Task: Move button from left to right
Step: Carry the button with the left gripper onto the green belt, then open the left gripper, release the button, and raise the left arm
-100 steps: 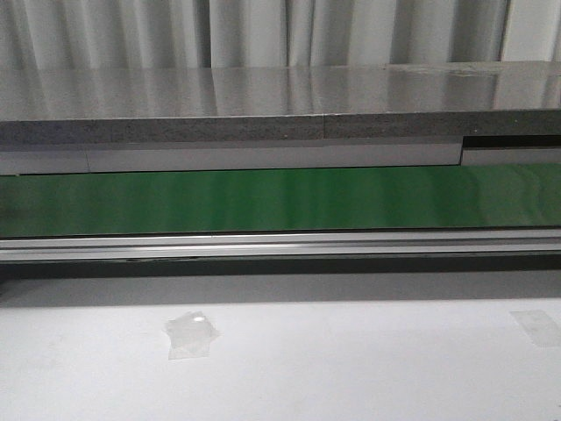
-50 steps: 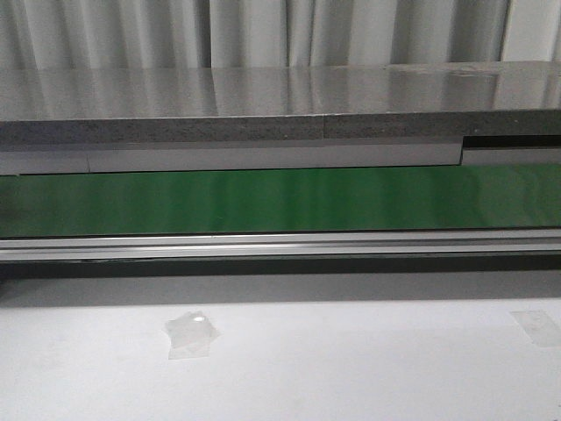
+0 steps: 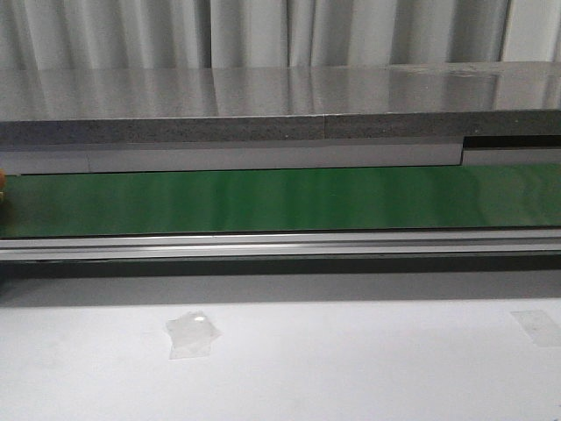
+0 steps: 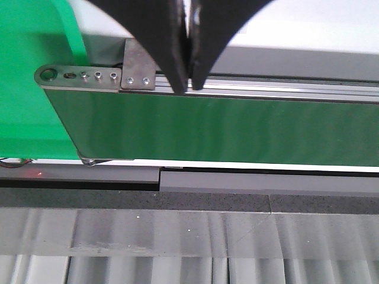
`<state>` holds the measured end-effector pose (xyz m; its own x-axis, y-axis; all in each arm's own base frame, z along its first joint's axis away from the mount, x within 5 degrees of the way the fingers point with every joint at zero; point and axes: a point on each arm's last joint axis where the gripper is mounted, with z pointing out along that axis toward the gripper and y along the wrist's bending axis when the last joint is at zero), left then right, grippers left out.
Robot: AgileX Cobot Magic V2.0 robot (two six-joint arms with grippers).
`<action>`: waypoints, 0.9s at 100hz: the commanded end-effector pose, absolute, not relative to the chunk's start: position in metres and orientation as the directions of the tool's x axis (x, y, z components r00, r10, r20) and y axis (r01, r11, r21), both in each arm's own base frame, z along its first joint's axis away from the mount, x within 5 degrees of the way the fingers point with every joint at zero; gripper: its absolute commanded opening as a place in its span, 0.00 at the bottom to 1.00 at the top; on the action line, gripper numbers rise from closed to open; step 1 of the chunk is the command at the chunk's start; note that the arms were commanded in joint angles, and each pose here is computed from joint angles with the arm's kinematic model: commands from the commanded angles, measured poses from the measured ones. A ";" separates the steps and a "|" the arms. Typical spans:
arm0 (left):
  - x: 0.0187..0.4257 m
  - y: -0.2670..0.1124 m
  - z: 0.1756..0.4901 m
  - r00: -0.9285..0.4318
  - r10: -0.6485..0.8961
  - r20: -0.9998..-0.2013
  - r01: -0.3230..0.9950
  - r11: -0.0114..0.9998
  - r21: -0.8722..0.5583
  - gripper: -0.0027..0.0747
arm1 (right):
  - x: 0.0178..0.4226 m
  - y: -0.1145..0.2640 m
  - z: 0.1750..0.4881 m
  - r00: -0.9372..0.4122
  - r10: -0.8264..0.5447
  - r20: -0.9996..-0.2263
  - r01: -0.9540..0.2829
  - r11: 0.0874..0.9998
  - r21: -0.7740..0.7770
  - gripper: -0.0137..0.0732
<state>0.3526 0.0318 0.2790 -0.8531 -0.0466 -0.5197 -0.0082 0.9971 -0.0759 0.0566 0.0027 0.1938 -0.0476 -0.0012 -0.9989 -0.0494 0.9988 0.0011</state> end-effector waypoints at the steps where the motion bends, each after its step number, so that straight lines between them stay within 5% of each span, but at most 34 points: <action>1: 0.340 0.025 0.321 -0.764 -0.049 -0.643 0.017 0.995 -0.097 0.67 | 0.055 0.003 0.207 0.066 -0.006 -0.998 -0.054 0.998 -0.009 0.08; 46: 0.262 0.017 0.367 -0.478 -0.031 -0.878 0.009 0.999 -0.040 0.67 | 0.055 0.003 0.207 0.066 -0.006 -0.998 -0.054 0.998 -0.009 0.08; 90: 0.150 -0.016 0.332 -0.093 -0.002 -0.996 0.109 0.994 -0.012 0.67 | 0.055 0.003 0.207 0.066 -0.006 -0.998 -0.054 0.998 -0.009 0.08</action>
<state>0.1660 -0.0142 0.3239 -0.2653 0.0214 -0.9639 0.1056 0.9944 -0.0070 0.0566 0.0027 0.1938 -0.0476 -0.0012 -0.9989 -0.0494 0.9988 0.0011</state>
